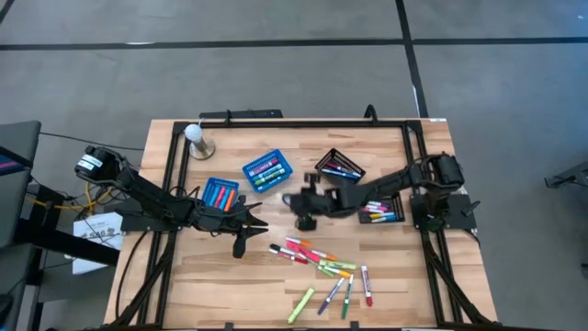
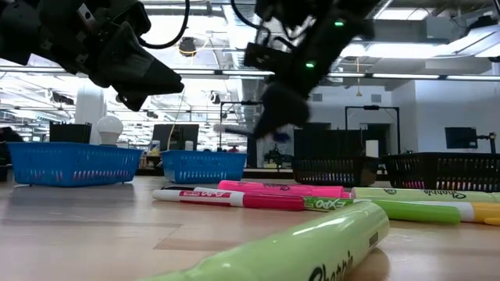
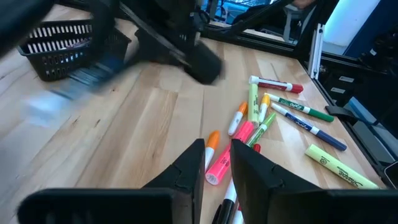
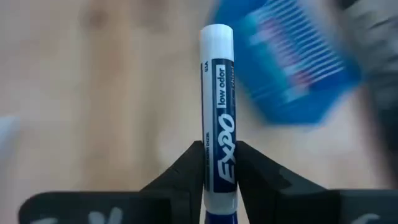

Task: Pick & Place Markers
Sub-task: Put the blue marker pen into the right blue bin

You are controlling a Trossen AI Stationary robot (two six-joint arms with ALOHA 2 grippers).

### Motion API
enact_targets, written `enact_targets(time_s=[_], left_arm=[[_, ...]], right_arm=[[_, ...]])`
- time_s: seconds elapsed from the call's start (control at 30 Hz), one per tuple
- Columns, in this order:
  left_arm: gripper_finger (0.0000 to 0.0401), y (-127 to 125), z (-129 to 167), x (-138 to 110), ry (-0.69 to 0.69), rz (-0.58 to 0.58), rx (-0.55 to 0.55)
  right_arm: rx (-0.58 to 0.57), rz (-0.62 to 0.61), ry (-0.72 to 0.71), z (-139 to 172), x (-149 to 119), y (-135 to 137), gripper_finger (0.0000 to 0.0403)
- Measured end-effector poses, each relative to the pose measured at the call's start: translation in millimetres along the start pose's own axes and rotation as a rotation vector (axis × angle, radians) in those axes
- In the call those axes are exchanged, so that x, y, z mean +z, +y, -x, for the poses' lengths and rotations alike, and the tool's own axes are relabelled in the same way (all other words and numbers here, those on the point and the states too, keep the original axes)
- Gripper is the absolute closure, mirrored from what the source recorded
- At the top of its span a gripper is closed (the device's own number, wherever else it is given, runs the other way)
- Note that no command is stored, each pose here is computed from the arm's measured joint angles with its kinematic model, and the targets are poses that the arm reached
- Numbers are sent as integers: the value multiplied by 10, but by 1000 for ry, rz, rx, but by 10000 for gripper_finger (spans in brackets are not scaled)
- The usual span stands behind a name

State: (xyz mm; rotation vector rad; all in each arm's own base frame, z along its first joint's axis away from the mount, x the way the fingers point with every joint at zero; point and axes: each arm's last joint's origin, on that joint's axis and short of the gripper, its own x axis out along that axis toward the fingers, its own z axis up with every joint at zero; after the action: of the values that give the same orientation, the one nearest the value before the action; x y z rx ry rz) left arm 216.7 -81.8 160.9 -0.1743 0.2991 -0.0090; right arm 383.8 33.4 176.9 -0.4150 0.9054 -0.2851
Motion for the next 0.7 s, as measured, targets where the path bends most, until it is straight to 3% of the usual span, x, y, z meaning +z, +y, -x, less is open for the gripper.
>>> enact_targets(time_s=[0.13,0.3,0.7], left_arm=[[329,0,0,0,0,0,0],[329,0,0,1,-1,0,0],[329,-1,0,1,-1,0,0]], right_arm=[[-53,68,-104,-96,157,-352,342],[95,-28,-288,-297,201,-699,334],[103,-65,-279,-903,-35,-806,324]])
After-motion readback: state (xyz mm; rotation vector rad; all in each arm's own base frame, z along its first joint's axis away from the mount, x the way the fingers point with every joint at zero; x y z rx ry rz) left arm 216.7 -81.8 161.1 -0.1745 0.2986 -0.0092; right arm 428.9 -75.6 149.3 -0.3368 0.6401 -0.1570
